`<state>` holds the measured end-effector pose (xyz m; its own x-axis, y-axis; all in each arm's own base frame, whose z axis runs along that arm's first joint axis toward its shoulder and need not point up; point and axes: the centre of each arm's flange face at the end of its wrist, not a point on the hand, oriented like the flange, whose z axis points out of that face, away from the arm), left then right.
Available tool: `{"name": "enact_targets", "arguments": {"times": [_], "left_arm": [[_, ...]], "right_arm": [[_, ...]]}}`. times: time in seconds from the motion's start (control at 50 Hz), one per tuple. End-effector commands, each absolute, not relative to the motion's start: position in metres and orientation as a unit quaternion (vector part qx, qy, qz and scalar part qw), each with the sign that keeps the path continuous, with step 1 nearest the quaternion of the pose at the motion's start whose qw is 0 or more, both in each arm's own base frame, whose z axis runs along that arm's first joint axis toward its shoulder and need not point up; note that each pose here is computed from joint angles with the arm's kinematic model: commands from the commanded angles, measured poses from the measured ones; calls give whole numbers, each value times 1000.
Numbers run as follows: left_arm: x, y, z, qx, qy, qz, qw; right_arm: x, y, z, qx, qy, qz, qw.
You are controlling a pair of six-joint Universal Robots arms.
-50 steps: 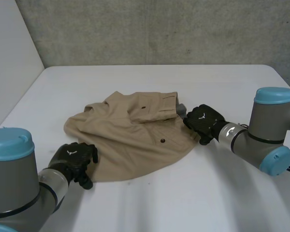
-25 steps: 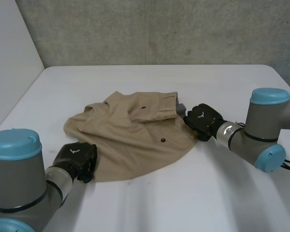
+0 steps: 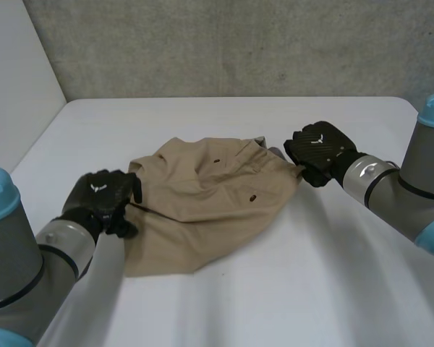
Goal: Fold the shorts.
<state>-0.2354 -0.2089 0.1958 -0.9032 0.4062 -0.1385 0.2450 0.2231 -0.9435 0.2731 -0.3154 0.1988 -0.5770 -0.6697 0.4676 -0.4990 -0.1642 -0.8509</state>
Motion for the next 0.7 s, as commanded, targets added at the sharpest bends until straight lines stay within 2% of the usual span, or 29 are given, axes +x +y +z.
{"name": "enact_targets", "arguments": {"times": [0.02,0.3,0.7], "left_arm": [[-228,-185,174,-224,-820,523,61],[-229,-190,138,-233,-839,488,53],[-233,-208,126,-247,-817,520,36]], "right_arm": [[277,-305,185,-457,659,-594,61],[274,-299,180,-456,667,-585,68],[272,-296,174,-456,673,-577,70]]}}
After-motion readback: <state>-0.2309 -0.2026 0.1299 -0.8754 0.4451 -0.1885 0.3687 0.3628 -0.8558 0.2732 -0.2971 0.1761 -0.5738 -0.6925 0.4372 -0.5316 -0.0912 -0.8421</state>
